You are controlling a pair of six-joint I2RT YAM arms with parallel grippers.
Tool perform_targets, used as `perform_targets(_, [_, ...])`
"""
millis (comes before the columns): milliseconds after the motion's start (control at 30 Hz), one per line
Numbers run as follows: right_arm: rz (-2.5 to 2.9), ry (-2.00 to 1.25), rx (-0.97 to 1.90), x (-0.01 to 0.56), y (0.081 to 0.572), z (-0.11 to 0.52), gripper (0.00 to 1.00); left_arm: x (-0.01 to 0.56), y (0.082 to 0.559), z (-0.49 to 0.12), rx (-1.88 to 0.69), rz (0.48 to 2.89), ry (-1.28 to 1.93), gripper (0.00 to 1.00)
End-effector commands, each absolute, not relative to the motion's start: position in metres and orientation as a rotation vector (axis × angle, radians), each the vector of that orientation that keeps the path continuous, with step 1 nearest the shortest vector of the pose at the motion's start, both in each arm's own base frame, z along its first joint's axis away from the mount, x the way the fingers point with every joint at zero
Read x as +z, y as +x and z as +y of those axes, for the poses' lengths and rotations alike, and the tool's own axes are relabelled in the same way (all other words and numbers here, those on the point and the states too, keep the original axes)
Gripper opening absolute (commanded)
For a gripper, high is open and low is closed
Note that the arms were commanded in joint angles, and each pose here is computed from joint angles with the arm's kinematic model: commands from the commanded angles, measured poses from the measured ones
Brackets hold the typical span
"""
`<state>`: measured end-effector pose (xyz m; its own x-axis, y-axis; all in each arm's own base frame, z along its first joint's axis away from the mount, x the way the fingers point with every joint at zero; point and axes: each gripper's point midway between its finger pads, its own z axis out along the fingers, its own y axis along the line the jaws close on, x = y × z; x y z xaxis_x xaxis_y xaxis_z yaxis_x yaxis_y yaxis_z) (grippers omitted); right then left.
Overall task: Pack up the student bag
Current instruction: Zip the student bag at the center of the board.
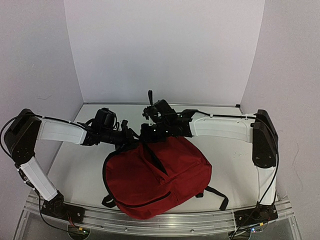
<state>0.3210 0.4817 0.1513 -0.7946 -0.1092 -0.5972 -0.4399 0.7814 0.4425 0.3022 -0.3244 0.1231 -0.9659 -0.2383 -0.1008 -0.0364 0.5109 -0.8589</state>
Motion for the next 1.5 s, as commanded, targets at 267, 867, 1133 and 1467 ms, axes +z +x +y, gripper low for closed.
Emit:
perform_targets(267, [2.321, -0.389, 0.872, 0.203, 0.307, 0.464, 0.0, 0.131, 0.306, -0.36, -1.572, 2.456, -0.321, 0.15])
perform_targets(867, [2.343, -0.38, 0.898, 0.203, 0.243, 0.436, 0.0, 0.11, 0.328, -0.344, -1.463, 2.422, -0.504, 0.0])
perform_targets(1133, [2.366, -0.343, 0.924, 0.201, 0.212, 0.425, 0.0, 0.11, 0.344, -0.337, -1.441, 2.395, -0.532, 0.0])
perform_targets(1467, [2.382, -0.265, 0.946, 0.2, 0.19, 0.4, 0.0, 0.114, 0.374, -0.322, -1.372, 2.361, -0.512, 0.0])
